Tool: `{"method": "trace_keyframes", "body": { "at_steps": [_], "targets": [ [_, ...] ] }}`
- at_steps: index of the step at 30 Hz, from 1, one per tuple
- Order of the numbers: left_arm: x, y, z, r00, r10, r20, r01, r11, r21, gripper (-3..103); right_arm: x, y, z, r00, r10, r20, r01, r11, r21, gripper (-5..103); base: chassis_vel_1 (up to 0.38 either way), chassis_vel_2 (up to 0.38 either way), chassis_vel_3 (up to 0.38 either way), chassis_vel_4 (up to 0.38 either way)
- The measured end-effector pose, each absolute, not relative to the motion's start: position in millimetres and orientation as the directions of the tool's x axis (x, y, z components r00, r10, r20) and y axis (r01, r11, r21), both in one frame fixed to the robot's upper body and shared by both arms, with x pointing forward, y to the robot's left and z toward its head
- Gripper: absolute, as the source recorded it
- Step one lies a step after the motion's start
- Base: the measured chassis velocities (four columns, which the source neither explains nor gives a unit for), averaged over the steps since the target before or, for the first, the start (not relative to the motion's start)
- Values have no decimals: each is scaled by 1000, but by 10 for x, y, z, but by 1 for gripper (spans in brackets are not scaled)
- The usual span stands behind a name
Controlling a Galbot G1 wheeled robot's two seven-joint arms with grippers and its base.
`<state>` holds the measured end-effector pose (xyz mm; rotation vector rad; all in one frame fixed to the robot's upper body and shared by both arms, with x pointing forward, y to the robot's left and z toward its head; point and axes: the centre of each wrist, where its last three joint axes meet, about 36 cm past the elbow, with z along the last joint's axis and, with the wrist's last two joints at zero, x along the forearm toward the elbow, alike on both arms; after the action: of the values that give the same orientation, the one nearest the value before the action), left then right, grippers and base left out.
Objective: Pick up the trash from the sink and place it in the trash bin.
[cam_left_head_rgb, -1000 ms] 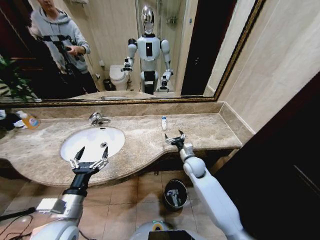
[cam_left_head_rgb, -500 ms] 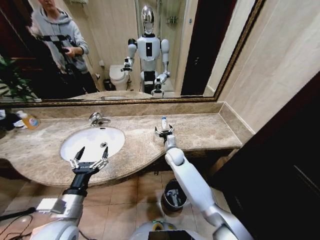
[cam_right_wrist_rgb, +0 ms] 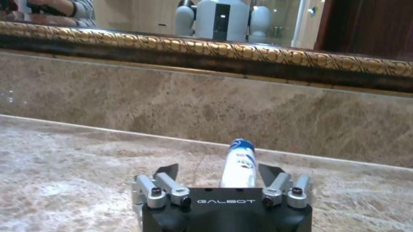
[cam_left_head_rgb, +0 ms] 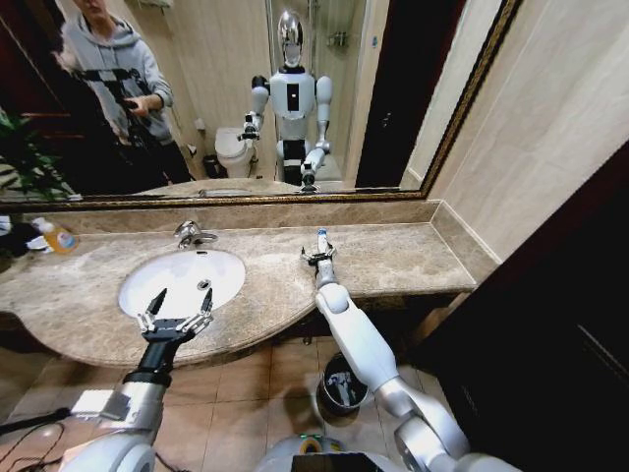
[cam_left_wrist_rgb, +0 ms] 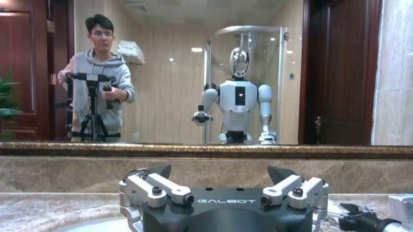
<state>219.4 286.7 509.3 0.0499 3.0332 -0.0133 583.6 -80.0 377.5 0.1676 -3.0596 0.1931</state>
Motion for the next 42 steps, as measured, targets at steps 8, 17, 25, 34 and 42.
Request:
{"method": "trace_keyframes", "body": {
  "at_steps": [8,17,25,34,42],
  "targets": [
    [2194,2867,5093,-994,32,-108,33,999,-7,100,5870,-944,3689,-992,-82,92,-94,987,-134,57,0,0,0,0],
    [2195,2867,5092,-994,32,-108,33,999,-7,100,5834,-1110,3656,-994,-60,90,-72,988,-137,28,0,0,0,0],
    [2195,2867,5092,-994,32,-108,33,999,-7,100,5788,-1201,3696,-995,-60,74,-70,988,-135,25,0,0,0,0],
    [2195,2867,5093,-994,32,-108,33,999,-7,100,5646,-1363,3734,-996,-61,59,-69,988,-138,25,0,0,0,0],
    [2194,2867,5093,-994,32,-108,33,999,-7,100,5148,-1636,3748,-994,-103,28,-106,986,-131,25,0,0,0,0]
  ]
}}
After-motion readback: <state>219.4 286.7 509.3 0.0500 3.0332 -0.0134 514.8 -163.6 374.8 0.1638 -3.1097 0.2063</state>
